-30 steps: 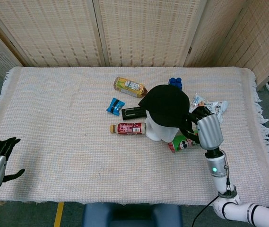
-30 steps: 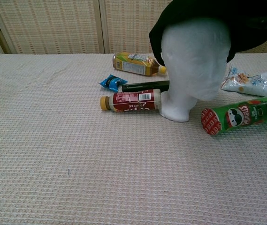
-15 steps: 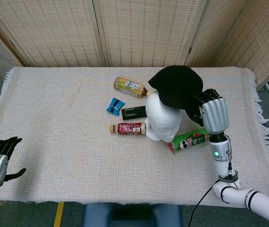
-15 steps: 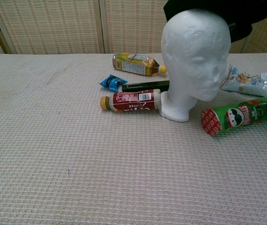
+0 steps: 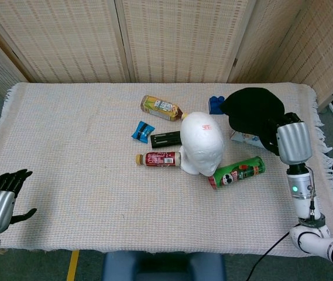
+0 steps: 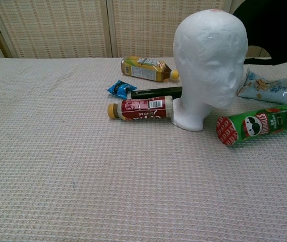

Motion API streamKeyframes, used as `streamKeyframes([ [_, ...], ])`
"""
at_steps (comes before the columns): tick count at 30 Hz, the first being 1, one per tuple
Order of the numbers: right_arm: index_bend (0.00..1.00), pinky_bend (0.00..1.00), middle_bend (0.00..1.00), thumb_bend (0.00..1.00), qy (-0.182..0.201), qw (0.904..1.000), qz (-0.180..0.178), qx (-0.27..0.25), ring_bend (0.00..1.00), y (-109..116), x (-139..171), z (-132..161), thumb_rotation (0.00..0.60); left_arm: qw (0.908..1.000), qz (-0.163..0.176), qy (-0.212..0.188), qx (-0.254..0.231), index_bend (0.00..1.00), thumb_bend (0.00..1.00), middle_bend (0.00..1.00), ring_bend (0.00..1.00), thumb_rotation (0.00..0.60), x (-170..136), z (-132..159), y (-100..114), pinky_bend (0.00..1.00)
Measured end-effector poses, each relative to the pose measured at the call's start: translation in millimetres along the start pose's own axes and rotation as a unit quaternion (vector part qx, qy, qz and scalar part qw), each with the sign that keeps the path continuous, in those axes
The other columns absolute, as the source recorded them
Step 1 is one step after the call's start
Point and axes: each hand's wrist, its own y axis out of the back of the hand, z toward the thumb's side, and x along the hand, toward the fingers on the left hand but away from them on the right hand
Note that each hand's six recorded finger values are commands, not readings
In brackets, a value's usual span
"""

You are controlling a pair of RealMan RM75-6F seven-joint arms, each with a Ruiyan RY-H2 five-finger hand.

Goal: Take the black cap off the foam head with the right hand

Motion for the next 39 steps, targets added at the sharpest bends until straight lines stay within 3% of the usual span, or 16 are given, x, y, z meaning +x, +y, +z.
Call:
streamKeyframes([
  [7,0.84,0.43,0.77,0.59,0.000,0.9984,0.057,0.003,0.55,-35,14,-12,0.600,1.0000,0.002,-0.001,0.002,0.19,0.05,0.17,0.18,0.600,-3,2,2,0.16],
  [11,0.76,0.43,0.73,0.56,0.004,0.9960,0.089,-0.007,0.49,-58,22,-9,0.600,1.0000,0.003,0.004,0.003,0.19,0.05,0.17,0.18,0.600,-5,1,4,0.16],
  [12,0.71,0.42,0.71,0.53,0.004,0.9953,0.096,-0.010,0.46,-63,23,-8,0.600,1.0000,0.003,0.005,0.003,0.19,0.05,0.17,0.18,0.600,-6,0,4,0.16],
  [14,0.53,0.39,0.60,0.38,0.004,0.9932,0.116,-0.015,0.36,-73,28,-7,0.600,1.0000,0.004,0.006,0.005,0.19,0.05,0.17,0.18,0.600,-7,0,5,0.16],
  [17,0.13,0.26,0.32,0.12,0.001,0.9906,0.135,-0.020,0.13,-80,32,-6,0.600,1.0000,0.005,0.006,0.006,0.19,0.05,0.17,0.18,0.600,-7,-1,6,0.16],
  [19,0.01,0.17,0.17,0.02,-0.002,0.9885,0.149,-0.027,0.03,-82,36,-6,0.600,0.9999,0.006,0.007,0.005,0.19,0.05,0.17,0.18,0.600,-7,-1,7,0.16],
  [20,0.00,0.12,0.09,0.00,-0.003,0.9876,0.154,-0.030,0.01,-82,37,-6,0.595,0.9999,0.006,0.006,0.005,0.19,0.05,0.17,0.18,0.600,-7,-1,7,0.16],
  [23,0.00,0.04,0.00,0.00,-0.006,0.9847,0.170,-0.035,0.00,-79,42,-6,0.553,1.0000,0.005,0.004,0.005,0.19,0.05,0.16,0.18,0.600,-7,0,7,0.16],
  [30,0.00,0.03,0.00,0.00,-0.011,0.9818,0.189,-0.019,0.00,-57,57,-13,0.543,1.0000,0.005,0.003,0.006,0.19,0.05,0.16,0.18,0.600,-6,1,7,0.16],
  [34,0.01,0.04,0.12,0.00,-0.016,0.9822,0.187,-0.009,0.00,-44,68,-18,0.563,1.0000,0.004,0.003,0.005,0.19,0.05,0.16,0.18,0.600,-6,1,6,0.16],
  [39,0.13,0.07,0.23,0.00,-0.041,0.9841,0.173,-0.001,0.07,-9,106,-36,0.600,1.0000,0.006,0.002,0.003,0.19,0.05,0.16,0.18,0.600,-6,1,5,0.16],
])
